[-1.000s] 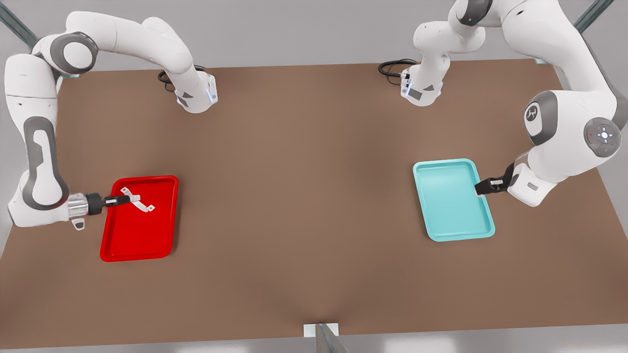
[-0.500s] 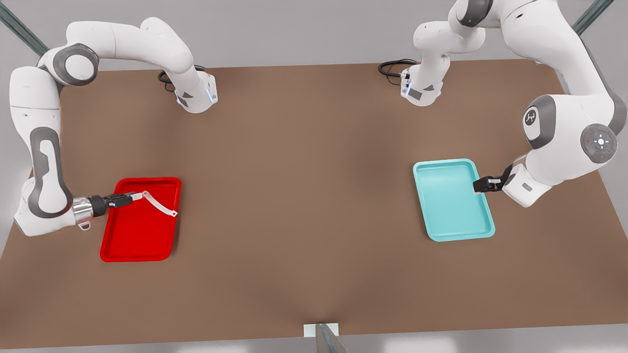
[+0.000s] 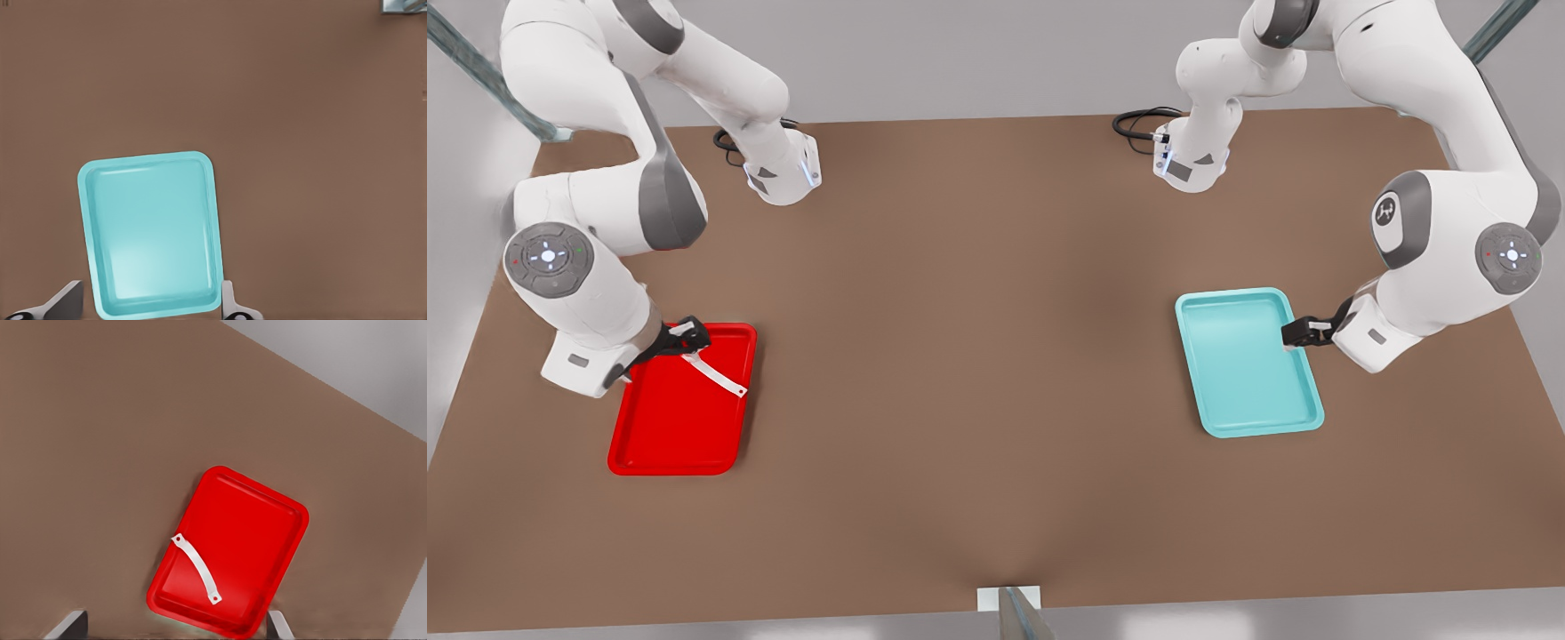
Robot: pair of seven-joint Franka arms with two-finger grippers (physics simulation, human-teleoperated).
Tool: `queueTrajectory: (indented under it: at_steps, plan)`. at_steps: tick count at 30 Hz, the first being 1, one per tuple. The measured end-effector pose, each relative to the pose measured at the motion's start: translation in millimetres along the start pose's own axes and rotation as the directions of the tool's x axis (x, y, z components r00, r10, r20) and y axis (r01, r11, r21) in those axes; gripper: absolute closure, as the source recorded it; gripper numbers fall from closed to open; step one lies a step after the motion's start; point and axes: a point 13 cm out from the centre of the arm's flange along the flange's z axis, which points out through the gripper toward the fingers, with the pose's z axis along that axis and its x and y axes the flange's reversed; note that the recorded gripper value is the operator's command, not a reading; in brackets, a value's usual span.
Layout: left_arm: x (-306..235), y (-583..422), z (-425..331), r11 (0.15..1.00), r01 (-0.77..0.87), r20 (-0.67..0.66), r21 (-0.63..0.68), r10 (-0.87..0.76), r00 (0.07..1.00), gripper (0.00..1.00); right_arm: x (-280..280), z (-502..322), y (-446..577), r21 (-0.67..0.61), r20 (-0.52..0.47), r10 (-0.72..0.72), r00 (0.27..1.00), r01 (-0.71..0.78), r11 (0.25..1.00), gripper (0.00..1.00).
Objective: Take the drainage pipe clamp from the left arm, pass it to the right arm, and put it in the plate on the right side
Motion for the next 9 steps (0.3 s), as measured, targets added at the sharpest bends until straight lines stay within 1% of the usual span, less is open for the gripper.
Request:
queueTrajectory:
  at_steps: [1,2,4,6,9]
  plan:
    - [0,0,0,1.0,-0.002,0.0,0.0,0.002,1.0,0.0,11,1,-1,0.022,-0.032,0.065,0.997,-0.064,0.998,0.0]
    - [0,-1,0,1.0,-0.006,0.0,0.0,0.006,1.0,0.0,22,-1,-1,0.001,-0.037,0.11,0.993,-0.11,0.994,0.0]
    - [0,-3,0,1.0,-0.012,0.0,-0.001,0.012,1.0,0.0,39,-3,-10,-0.097,-0.019,0.174,0.985,-0.175,0.98,0.0]
    - [0,-3,0,1.0,-0.016,0.0,-0.001,0.016,1.0,0.0,44,7,-25,-0.167,-0.018,0.221,0.975,-0.221,0.961,0.0]
    - [0,-3,0,1.0,-0.02,0.0,-0.001,0.02,1.0,0.0,37,9,-23,-0.213,-0.004,0.237,0.971,-0.233,0.949,0.0]
